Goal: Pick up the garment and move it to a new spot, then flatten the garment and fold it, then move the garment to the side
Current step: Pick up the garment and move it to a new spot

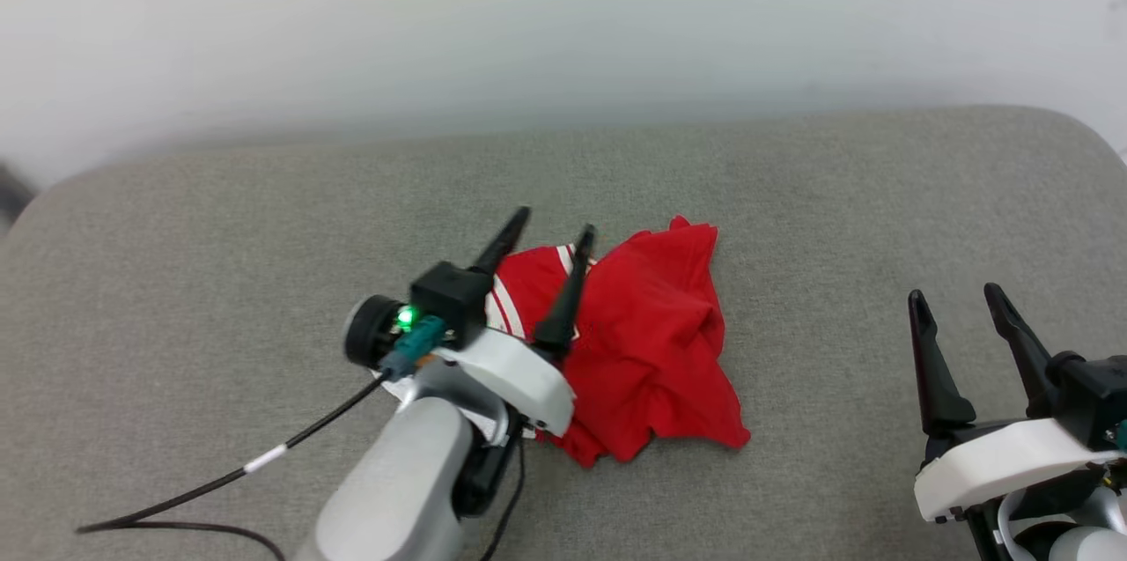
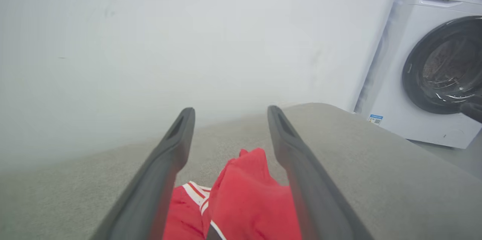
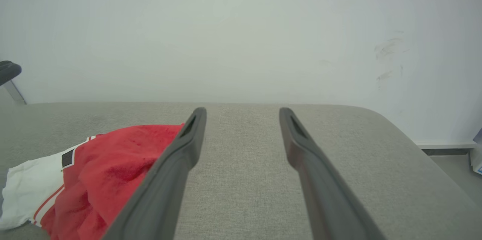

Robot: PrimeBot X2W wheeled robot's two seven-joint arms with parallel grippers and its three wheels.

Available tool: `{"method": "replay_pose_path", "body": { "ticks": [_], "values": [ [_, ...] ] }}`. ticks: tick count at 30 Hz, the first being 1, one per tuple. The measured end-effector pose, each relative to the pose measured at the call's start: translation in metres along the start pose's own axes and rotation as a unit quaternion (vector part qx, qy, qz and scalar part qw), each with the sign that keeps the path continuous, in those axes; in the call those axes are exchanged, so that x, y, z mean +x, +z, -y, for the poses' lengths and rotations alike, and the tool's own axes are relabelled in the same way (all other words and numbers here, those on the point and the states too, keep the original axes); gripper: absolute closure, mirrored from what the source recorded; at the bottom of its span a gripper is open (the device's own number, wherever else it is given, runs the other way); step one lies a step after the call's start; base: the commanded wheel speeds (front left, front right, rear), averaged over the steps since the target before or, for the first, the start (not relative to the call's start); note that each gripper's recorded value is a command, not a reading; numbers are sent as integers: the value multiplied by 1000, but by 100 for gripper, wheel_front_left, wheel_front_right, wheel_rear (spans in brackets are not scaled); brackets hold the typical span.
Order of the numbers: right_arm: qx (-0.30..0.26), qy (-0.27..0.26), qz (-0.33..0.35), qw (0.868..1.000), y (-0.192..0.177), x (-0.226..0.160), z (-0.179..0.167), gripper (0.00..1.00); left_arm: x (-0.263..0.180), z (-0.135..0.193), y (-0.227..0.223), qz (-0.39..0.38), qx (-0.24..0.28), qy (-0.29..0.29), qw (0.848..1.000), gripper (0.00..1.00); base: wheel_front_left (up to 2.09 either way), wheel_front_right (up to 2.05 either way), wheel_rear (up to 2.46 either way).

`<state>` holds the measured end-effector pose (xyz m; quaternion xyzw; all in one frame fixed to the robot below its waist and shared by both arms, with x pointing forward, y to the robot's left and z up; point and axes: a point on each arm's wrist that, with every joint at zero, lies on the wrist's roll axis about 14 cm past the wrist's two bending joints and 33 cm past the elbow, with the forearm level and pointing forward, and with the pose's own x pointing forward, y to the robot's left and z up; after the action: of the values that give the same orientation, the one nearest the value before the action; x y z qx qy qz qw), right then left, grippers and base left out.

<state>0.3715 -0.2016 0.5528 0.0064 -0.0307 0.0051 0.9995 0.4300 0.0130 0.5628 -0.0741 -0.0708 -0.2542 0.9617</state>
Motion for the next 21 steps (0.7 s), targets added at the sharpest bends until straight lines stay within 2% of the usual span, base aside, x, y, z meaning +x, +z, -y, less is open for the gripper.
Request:
{"method": "replay_pose_path", "body": {
  "ticks": [6,11,15,21],
  "values": [
    [3,9,-2,1000,0,-5,-6,0,-32,-56,18,26,-1,108,994,0,0,0,0],
    [7,16,-10,1000,-3,-11,-11,0,-78,-95,4,2,15,184,983,0,0,0,0],
    [5,21,-16,1000,-5,-15,-15,0,-106,-106,-8,-25,26,209,977,0,0,0,0],
    [8,28,-24,999,-10,-18,-20,0,-119,-106,-6,-30,34,219,975,0,0,0,0]
  ]
}}
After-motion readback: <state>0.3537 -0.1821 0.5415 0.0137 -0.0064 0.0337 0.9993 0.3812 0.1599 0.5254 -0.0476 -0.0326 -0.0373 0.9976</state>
